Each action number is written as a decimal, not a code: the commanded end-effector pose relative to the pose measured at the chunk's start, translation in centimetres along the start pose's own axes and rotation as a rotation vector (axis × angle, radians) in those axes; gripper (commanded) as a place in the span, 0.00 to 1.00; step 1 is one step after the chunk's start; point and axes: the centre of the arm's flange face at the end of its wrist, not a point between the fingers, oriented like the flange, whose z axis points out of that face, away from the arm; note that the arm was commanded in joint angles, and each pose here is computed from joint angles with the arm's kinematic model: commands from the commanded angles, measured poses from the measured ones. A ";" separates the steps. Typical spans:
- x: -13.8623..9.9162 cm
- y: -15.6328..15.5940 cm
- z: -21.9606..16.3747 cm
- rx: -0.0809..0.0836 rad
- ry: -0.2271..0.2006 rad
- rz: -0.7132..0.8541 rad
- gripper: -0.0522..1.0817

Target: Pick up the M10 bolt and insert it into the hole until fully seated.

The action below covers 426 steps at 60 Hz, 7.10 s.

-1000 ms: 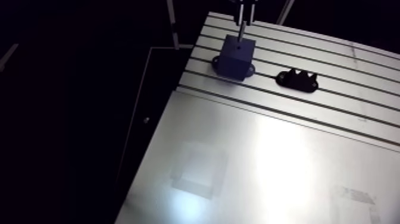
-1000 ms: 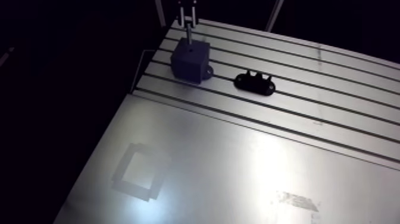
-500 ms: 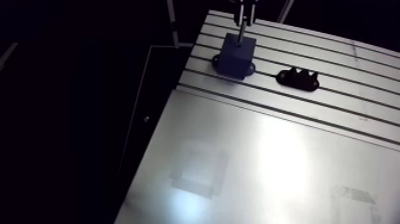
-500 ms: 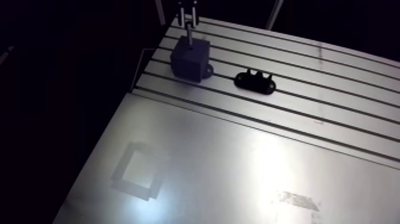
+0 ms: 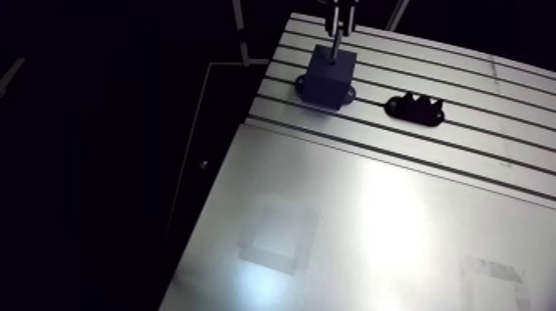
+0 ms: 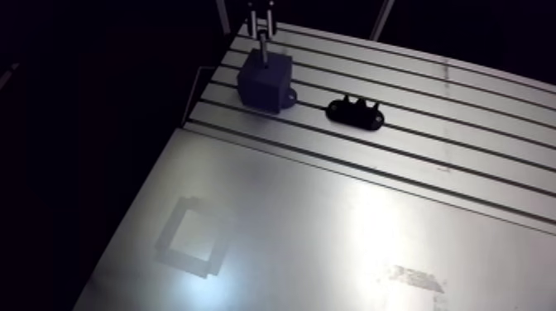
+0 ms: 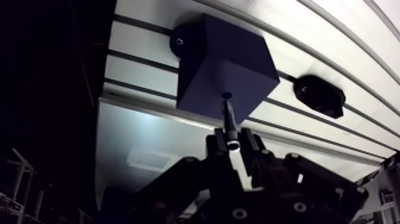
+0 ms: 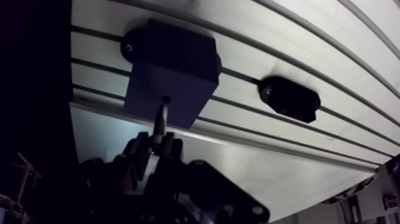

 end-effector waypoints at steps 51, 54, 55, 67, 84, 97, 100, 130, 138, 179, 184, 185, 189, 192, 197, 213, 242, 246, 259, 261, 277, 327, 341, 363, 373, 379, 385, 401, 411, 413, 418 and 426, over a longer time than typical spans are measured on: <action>0.0 0.0 0.5 -0.002 -0.011 -0.001 1.00; 0.0 0.0 0.5 -0.003 -0.011 -0.001 1.00; 0.0 0.0 0.5 -0.004 -0.010 -0.001 1.00; 0.3 0.0 0.5 -0.004 -0.009 -0.001 1.00; 0.3 -0.2 0.5 -0.006 -0.009 -0.004 1.00; 0.3 -0.3 0.6 -0.008 -0.011 -0.005 1.00; 0.3 -0.3 0.6 -0.008 -0.011 -0.005 1.00; 0.6 -0.1 1.0 -0.006 -0.018 -0.004 1.00; 0.7 -0.1 1.0 -0.008 -0.019 -0.004 1.00; 0.9 -0.2 1.0 -0.029 -0.011 -0.009 1.00; 0.8 -0.2 1.0 -0.029 -0.010 -0.009 1.00; 0.8 -0.2 1.0 -0.029 -0.010 -0.009 1.00; 0.8 -0.2 1.0 -0.029 -0.012 -0.009 1.00; 0.8 -0.2 1.1 -0.029 -0.012 -0.009 1.00; 0.8 -0.2 1.2 -0.029 -0.013 -0.009 1.00; 0.9 -0.2 1.4 -0.030 -0.018 -0.009 1.00; 0.4 -1.4 1.2 -0.039 -0.005 -0.012 0.05; 0.5 -1.3 1.0 -0.041 0.010 -0.010 0.05; 0.2 -1.0 0.4 -0.039 0.029 -0.005 0.05; 0.1 -0.9 0.2 -0.039 0.033 -0.004 0.05; -3.2 0.6 -4.2 -0.018 0.116 0.059 0.05; -25.9 16.8 -13.0 0.073 0.435 0.417 0.05; -25.9 17.5 -12.4 0.077 0.424 0.429 0.05; -26.6 18.3 -13.2 0.073 0.456 0.447 0.05; -26.3 17.8 -13.2 0.084 0.458 0.437 0.05; -25.9 17.5 -13.3 0.110 0.464 0.421 0.05; -25.7 17.4 -13.5 0.133 0.473 0.414 0.05; -25.6 17.4 -13.6 0.132 0.472 0.413 0.05; -25.5 17.5 -13.3 0.128 0.466 0.413 0.05; -25.3 17.5 -13.2 0.129 0.463 0.413 0.05; -25.0 17.5 -13.0 0.130 0.454 0.411 0.05; -25.0 17.6 -13.0 0.127 0.450 0.412 0.05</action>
